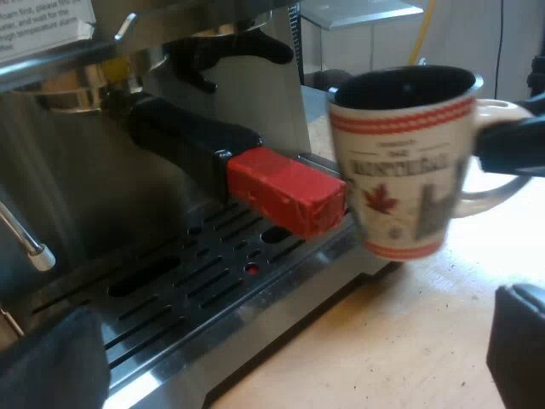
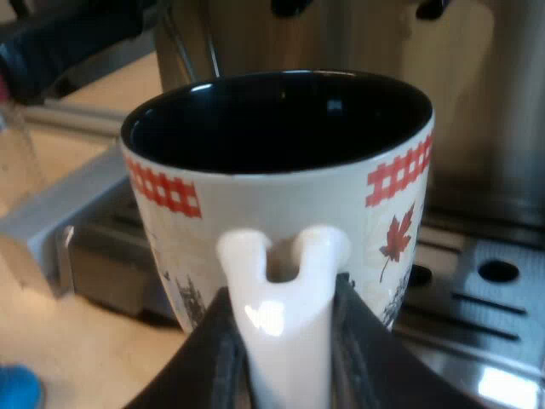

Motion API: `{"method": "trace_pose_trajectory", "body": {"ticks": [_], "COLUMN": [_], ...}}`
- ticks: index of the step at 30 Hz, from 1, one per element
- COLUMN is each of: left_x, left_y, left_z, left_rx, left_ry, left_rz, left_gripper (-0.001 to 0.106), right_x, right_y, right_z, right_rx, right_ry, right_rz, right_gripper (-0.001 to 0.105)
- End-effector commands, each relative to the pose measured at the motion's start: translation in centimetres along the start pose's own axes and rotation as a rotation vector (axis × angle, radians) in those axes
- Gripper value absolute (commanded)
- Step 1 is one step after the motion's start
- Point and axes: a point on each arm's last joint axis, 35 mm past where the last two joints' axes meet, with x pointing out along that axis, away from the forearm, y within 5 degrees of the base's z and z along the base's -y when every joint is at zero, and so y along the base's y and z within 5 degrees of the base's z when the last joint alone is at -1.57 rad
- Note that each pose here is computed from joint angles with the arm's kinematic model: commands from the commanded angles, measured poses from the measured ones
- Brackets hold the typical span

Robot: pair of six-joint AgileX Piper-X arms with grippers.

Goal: Place mug into machine

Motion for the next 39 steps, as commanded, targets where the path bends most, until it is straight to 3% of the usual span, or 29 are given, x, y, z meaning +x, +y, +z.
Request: {"method": "trace_pose_trajectory", "body": {"ticks": [1,21,39], "left_x": [0.0,0.0,0.0], "left_y": [0.0,-0.1,-0.1], "left_z": [0.2,0.2,0.2], "left_rx": [-0.005,-0.005,-0.005], "left_ry": [-0.015,-0.014,-0.014], "left_rz": [0.000,-0.004,-0.007], "left_gripper": [0.092,0.092,0.092], "right_x": [0.9,8.4,11.4], "right_y": [-0.1,1.8,2.5], "right_z": [1.9,1.6,0.5], "right_rx": [0.016,0.004,-0.004], "right_ry": [-0.110,-0.062,-0.015], "right_rz": [-0.014,-0.005,-0.046], "right_gripper": [0.000,0.000,0.000]}}
